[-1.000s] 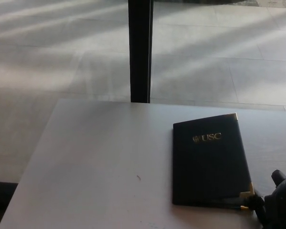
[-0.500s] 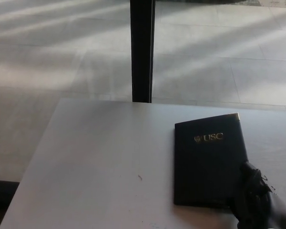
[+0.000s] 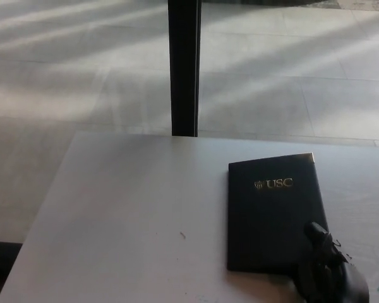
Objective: There is a diary kept infront of the robot and the robot uses its right hand to grab its cover and puses it to the left to open it.
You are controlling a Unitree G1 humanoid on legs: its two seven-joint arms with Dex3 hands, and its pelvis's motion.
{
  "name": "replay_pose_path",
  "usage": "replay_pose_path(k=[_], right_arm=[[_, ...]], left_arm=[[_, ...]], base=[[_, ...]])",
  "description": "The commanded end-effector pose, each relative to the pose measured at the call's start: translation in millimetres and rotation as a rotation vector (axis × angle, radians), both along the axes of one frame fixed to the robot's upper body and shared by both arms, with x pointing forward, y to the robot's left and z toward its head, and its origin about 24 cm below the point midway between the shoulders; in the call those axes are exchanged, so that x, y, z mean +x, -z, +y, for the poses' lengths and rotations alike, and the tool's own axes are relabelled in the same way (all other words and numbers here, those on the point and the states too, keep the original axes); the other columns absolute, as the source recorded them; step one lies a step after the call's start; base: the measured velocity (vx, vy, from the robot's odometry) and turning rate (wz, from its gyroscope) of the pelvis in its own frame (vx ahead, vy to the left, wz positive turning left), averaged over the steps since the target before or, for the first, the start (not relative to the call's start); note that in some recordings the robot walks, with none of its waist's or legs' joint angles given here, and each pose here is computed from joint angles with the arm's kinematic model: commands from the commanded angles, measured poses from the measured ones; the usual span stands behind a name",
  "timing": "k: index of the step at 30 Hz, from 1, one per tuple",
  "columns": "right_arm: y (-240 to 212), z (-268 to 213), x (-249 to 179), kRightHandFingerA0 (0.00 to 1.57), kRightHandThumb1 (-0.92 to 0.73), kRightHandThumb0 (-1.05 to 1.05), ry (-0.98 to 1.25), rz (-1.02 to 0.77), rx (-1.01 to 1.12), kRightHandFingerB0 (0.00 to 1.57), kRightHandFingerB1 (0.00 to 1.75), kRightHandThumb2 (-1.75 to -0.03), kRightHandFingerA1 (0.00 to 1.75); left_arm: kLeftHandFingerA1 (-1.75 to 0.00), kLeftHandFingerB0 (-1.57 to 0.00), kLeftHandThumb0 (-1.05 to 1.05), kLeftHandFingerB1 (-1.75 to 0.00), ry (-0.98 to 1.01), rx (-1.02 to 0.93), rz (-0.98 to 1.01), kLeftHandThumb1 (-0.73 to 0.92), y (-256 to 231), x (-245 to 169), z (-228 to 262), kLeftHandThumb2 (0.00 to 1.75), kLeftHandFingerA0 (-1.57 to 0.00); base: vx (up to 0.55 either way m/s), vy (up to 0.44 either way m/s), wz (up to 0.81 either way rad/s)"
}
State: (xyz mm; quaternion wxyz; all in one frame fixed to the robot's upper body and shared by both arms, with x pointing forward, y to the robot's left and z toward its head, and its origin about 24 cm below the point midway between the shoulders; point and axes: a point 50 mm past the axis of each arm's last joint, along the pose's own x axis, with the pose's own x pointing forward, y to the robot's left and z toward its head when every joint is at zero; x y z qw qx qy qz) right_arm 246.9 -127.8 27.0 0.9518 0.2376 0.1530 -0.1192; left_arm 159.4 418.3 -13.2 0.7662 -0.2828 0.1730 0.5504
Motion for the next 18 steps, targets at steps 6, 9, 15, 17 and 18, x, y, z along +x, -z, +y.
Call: replay_pose_path(k=[6, 9, 15, 17, 18], right_arm=[[-47, 31, 27, 0.4, -0.92, -0.77, -0.09, -0.205, -0.254, 0.31, 0.47, -0.75, 0.58], [-67, 25, 35, 0.3, -0.92, -0.74, -0.136, -0.304, -0.482, 0.23, 0.48, -0.83, 0.6], [-78, 28, 32, 0.32, -0.92, -0.62, -0.219, -0.439, -0.687, 0.26, 0.51, -0.8, 0.62], [-80, 28, 31, 0.34, -0.92, -0.63, -0.255, -0.468, -0.823, 0.27, 0.5, -0.79, 0.64], [-82, 29, 30, 0.32, -0.92, -0.66, -0.301, -0.479, -0.951, 0.27, 0.5, -0.74, 0.65]], left_arm=[[-0.87, -0.19, -0.7, -0.68, 0.003, 0.015, -0.001, 0.92, -6, -3, 6, 0.95, -0.25], [-0.89, -0.18, -0.72, -0.67, 0.005, 0.017, 0.0, 0.92, -8, -3, 7, 0.94, -0.25], [-0.83, -0.19, -0.7, -0.66, 0.017, 0.03, 0.009, 0.92, -9, 0, 7, 0.96, -0.25], [-0.83, -0.18, -0.7, -0.66, 0.022, 0.029, 0.002, 0.92, -10, 2, 7, 0.96, -0.24], [-0.87, -0.18, -0.72, -0.68, 0.017, 0.027, 0.004, 0.92, -12, 3, 7, 0.95, -0.25]], base=[[0.0, 0.0, 0.0], [0.0, 0.0, 0.0], [0.0, 0.0, 0.0], [0.0, 0.0, 0.0], [0.0, 0.0, 0.0]])
